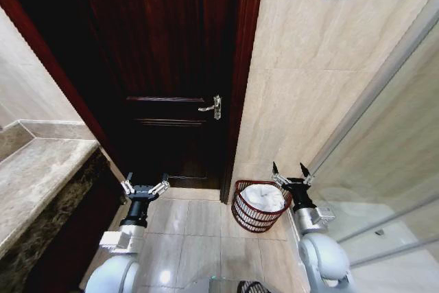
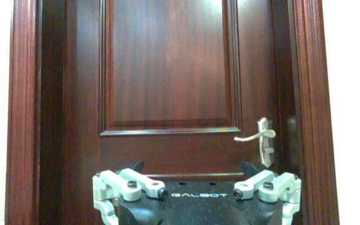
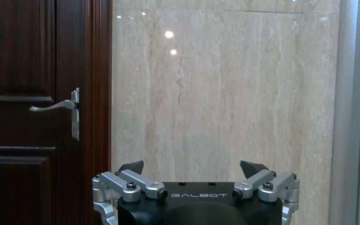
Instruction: Discard the used towel into the hamper.
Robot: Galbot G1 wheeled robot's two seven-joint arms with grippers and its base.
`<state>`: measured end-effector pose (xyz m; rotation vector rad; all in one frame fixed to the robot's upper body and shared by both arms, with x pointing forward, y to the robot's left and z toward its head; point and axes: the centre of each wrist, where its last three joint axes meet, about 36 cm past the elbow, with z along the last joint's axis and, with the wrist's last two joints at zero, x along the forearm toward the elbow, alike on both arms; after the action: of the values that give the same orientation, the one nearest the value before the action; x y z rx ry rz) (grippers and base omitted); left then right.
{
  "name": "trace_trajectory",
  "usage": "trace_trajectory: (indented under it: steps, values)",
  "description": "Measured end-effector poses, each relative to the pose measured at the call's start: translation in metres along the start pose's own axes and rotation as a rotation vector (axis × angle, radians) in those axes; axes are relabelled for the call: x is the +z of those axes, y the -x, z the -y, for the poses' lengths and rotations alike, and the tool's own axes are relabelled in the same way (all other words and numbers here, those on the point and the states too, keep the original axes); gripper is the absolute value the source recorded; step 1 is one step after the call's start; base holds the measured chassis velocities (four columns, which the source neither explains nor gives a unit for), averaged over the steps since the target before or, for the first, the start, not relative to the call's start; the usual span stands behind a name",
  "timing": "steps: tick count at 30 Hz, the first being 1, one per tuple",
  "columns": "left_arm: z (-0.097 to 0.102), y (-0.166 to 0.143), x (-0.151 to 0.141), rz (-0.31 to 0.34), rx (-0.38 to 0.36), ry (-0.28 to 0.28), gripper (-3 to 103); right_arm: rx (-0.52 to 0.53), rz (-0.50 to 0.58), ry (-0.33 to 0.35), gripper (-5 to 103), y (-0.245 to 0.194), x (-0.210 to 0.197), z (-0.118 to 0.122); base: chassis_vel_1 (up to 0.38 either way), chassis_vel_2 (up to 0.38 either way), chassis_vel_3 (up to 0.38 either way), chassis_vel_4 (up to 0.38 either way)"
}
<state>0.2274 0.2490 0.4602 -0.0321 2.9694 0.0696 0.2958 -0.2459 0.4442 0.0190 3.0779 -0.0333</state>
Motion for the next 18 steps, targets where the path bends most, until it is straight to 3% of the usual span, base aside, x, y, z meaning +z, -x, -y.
trace_trajectory:
  steps: [18]
  values:
    - [-0.0011, -0.0003, 0.0072, 0.002, -0.004, -0.012, 100, -0.001, -0.012, 0.000, 100, 0.0014, -0.0004, -0.0008, 0.000, 0.000, 0.000, 0.000]
